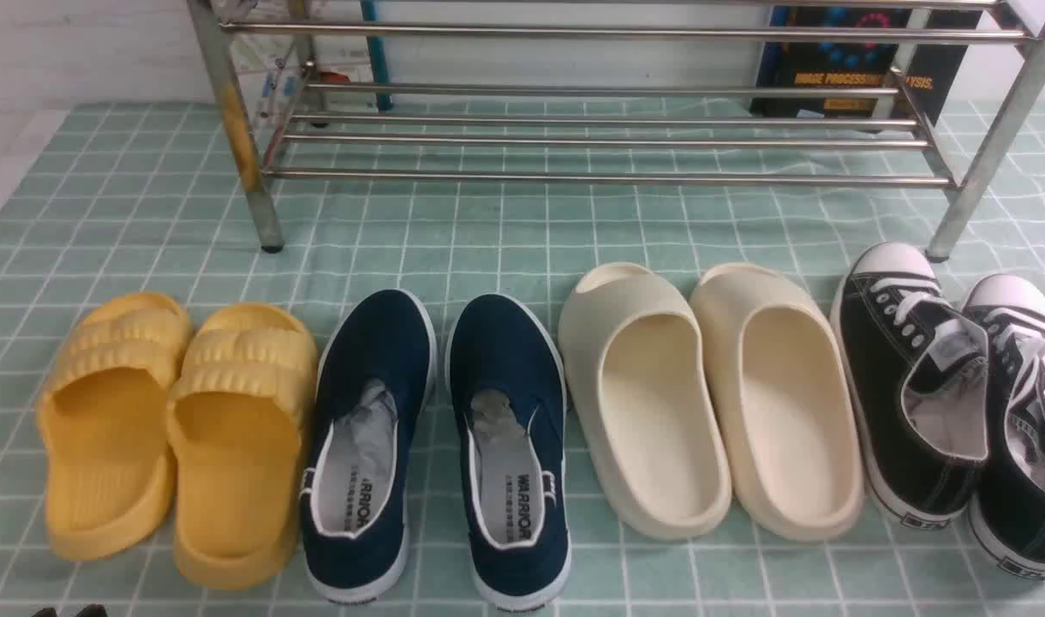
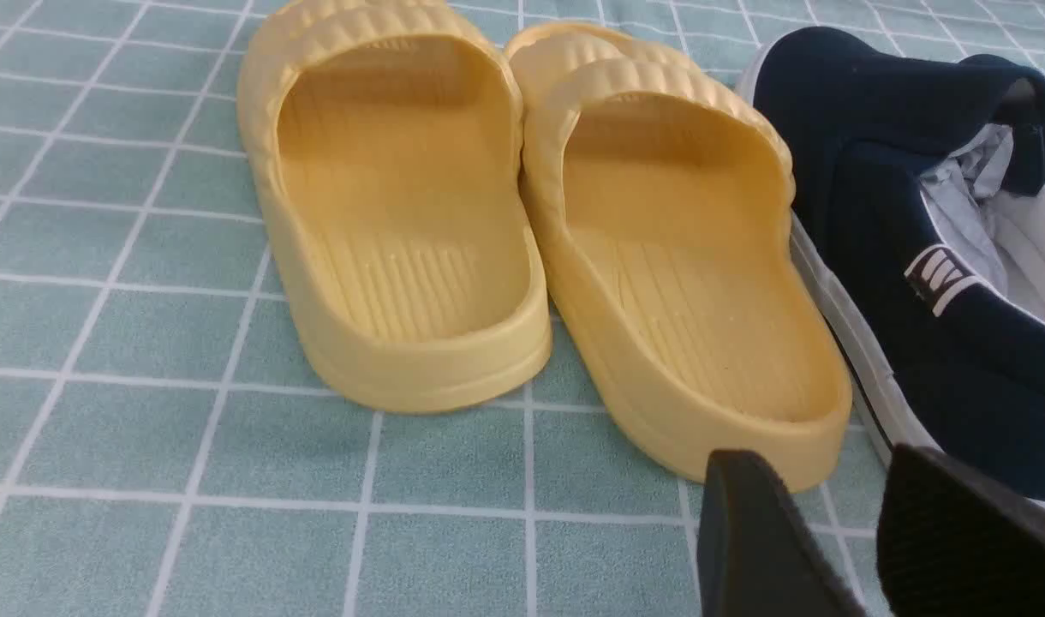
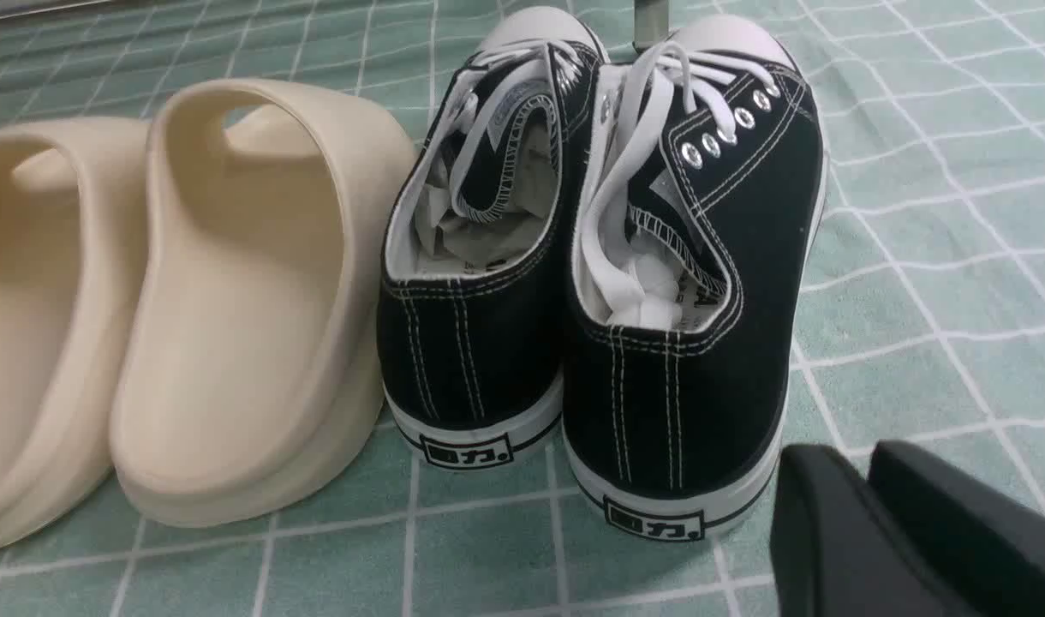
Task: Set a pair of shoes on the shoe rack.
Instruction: Use the right arm to grab the shoe closest to it
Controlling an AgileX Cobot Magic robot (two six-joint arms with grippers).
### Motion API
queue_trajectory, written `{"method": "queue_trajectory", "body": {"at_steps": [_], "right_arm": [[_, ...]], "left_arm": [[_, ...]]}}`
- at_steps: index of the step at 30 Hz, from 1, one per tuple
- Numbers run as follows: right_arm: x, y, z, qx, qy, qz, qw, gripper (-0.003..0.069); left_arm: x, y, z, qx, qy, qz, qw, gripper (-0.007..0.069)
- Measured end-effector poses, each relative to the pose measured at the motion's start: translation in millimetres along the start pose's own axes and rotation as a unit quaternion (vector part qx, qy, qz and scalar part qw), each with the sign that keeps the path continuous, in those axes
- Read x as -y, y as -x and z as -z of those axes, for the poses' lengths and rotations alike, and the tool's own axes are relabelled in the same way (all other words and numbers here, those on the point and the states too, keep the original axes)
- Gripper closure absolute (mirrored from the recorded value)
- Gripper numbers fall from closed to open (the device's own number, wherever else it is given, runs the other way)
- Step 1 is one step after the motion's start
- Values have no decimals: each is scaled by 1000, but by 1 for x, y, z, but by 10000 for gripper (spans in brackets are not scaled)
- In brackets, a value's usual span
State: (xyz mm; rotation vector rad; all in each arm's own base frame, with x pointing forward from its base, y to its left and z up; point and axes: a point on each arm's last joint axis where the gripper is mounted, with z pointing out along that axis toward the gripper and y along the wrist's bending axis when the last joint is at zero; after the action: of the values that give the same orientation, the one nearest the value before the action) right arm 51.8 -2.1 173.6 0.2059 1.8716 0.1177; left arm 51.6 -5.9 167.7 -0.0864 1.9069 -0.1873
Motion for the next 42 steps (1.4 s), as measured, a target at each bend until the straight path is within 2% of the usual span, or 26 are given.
{"method": "queue_trajectory", "body": {"at_steps": [35, 40, 42], "right_arm": [[0, 1, 0, 7, 1, 1, 1000, 514], [-1, 4, -1, 37, 10, 1, 999, 512], [-5, 18, 1, 113, 30, 1, 993, 507]], "left_arm": [[0, 0, 0, 0, 0, 0, 1000, 387], [0, 0, 0, 0, 0, 0, 1000, 387], [0, 0, 0, 0, 0, 0, 1000, 387]]}}
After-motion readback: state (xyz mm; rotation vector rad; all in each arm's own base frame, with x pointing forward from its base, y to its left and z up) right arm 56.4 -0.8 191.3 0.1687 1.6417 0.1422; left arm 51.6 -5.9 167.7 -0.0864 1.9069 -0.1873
